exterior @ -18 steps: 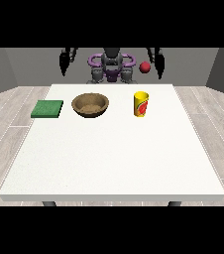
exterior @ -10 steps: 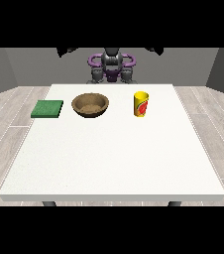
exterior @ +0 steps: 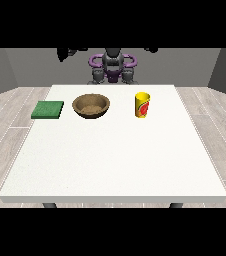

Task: Pick the cup and pour the ball into the bowl, then pick the bowl and place it on the pad

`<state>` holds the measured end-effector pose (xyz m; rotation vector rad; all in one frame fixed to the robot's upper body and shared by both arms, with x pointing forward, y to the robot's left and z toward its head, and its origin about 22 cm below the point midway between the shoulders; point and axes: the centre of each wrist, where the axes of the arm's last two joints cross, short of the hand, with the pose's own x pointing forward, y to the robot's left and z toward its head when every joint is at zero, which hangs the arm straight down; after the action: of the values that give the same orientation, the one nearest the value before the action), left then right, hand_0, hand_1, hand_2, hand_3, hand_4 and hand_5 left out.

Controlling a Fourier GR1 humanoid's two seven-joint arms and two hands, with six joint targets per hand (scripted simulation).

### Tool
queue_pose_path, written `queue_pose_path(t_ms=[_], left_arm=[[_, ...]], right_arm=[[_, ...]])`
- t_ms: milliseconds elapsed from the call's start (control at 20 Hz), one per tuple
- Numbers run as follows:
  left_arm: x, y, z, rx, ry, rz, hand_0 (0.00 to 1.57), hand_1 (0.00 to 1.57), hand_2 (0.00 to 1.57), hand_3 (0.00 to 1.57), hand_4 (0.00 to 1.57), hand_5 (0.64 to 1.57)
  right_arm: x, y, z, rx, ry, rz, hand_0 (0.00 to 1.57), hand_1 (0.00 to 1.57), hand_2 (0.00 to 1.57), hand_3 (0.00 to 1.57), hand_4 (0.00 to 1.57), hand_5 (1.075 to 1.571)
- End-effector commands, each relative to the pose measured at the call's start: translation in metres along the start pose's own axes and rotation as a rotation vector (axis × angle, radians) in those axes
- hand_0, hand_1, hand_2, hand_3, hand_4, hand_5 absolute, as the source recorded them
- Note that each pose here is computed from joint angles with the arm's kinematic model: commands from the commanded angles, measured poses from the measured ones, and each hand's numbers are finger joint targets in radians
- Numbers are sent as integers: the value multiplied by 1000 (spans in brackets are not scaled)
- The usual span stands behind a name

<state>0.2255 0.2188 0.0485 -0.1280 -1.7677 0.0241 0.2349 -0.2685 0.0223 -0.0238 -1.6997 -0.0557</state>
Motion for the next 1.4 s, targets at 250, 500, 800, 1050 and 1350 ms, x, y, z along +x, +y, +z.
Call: queue_pose_path(t_ms=[250, 500, 800, 1050, 1350], left_arm=[[28, 17, -66, -13, -224, -106, 0, 0, 0, 0, 0, 1335], [11, 41, -81, 41, -205, -199, 0, 0, 0, 0, 0, 1254], [-9, 59, -101, 34, -224, -209, 0, 0, 0, 0, 0, 1250], [-38, 68, -104, 71, -240, -230, 0, 0, 0, 0, 0, 1236], [-70, 54, -105, 141, -259, -236, 0, 0, 0, 0, 0, 1249]], right_arm=[[9, 12, -44, 61, -196, -5, 0, 0, 0, 0, 0, 1566], [18, -9, -62, 106, -205, 17, 0, 0, 0, 0, 0, 1559], [16, -31, -77, 103, -215, 23, 0, 0, 0, 0, 0, 1561], [12, -39, -80, 101, -266, 13, 0, 0, 0, 0, 0, 1562], [4, -48, -76, 132, -272, -12, 0, 0, 0, 0, 0, 1563]])
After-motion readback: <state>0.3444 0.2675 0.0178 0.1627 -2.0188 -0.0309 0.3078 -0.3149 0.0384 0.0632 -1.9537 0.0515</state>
